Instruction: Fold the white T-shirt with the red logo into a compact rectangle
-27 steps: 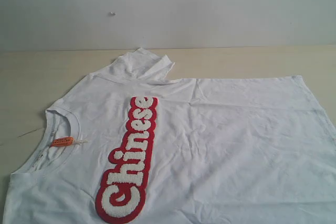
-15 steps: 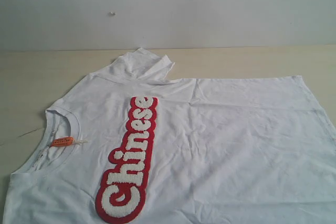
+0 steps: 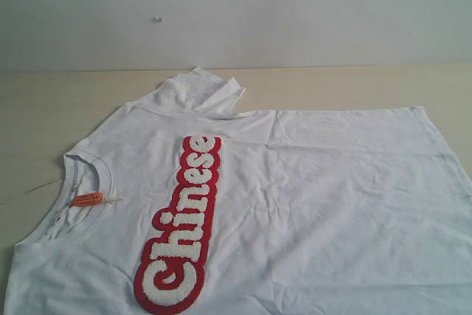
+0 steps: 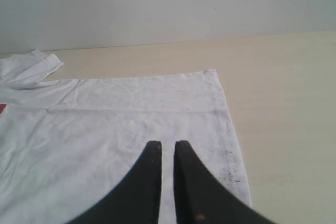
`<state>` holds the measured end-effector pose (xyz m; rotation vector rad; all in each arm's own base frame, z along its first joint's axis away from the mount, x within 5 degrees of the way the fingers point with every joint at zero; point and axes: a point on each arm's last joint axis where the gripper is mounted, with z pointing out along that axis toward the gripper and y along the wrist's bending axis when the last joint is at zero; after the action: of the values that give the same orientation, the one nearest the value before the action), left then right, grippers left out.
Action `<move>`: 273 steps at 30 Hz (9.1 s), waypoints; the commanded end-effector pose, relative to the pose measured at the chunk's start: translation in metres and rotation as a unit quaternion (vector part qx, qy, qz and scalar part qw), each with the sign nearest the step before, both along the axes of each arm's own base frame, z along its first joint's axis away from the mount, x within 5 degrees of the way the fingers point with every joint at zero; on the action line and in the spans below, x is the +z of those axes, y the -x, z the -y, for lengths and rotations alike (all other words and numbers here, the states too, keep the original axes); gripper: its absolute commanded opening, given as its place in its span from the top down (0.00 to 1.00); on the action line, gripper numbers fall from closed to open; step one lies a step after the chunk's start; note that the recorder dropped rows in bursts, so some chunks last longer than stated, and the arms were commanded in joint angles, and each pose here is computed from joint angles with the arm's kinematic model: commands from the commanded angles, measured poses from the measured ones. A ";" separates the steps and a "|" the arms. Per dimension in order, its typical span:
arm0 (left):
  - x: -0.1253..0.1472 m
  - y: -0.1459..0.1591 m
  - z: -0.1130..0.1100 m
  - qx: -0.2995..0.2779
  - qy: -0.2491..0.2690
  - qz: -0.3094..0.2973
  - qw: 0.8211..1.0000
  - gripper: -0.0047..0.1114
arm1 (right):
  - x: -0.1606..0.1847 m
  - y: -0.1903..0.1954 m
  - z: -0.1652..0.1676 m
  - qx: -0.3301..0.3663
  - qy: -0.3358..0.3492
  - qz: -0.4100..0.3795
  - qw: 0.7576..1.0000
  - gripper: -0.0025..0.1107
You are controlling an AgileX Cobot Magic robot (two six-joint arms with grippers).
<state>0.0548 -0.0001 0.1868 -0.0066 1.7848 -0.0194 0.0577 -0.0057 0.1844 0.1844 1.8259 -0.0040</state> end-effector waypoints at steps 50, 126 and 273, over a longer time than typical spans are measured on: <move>0.034 0.000 0.001 0.001 0.279 0.177 0.944 0.96 | 0.030 -0.002 0.003 -0.036 -0.182 0.191 0.964 0.89; 0.082 -0.136 0.082 -0.565 -0.381 -0.368 0.632 0.93 | 0.104 -0.112 -0.017 0.512 0.349 -0.390 0.681 0.94; -0.061 -0.309 0.081 -0.599 -0.441 -0.372 0.555 0.05 | -0.035 -0.289 0.001 0.568 0.400 -0.444 0.566 0.05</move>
<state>0.3625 -0.0782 0.1316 2.2463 2.0367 -0.0796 0.3452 -0.0062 0.1476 -2.0005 2.3648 -0.0130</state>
